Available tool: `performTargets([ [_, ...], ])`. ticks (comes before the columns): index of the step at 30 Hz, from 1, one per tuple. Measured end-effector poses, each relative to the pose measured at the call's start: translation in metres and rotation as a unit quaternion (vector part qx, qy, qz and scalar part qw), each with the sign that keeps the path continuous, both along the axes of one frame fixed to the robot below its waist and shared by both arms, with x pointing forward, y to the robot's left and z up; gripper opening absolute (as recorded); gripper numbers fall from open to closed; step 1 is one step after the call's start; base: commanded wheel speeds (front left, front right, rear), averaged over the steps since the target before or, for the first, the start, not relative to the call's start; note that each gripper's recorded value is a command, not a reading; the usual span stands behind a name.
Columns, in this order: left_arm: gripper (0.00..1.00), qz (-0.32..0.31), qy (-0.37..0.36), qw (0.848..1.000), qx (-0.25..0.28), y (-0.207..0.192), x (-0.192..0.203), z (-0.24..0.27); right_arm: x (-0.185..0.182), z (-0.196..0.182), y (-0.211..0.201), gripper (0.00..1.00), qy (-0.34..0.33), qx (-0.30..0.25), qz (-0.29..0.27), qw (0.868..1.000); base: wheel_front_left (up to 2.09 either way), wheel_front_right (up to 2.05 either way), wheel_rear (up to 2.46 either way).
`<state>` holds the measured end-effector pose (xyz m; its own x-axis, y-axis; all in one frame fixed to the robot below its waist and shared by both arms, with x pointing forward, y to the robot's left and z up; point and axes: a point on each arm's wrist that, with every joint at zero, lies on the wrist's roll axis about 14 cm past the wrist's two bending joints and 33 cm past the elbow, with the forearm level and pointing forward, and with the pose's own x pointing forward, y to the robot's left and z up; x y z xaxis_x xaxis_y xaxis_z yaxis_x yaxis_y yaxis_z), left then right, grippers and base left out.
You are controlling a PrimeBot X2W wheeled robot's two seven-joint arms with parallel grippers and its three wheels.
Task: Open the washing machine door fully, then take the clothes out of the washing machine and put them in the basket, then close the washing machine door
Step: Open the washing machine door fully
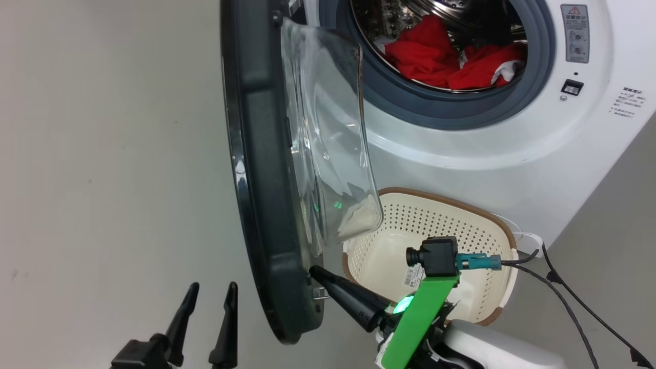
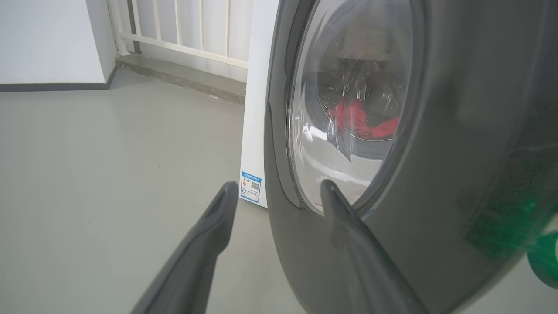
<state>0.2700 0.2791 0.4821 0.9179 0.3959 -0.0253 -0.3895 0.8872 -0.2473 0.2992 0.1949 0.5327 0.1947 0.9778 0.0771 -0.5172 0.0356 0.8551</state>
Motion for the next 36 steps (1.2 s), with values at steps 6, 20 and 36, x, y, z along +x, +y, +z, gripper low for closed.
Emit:
performTargets([
  [6,1.00,-0.005,0.001,1.000,0.003,-0.001,0.003,0.000,0.014,-0.010,-0.011,0.48,-0.009,-0.017,-0.029,0.999,0.00,0.00,0.00],
  [20,1.00,-0.024,0.010,1.000,0.001,-0.008,0.015,-0.007,0.054,-0.079,-0.083,1.00,0.012,-0.110,-0.148,0.983,0.00,0.00,0.00],
  [36,1.00,-0.046,0.013,0.999,0.002,-0.016,0.029,-0.010,0.092,-0.109,-0.168,1.00,-0.067,-0.187,-0.276,0.940,0.00,0.00,0.00],
])
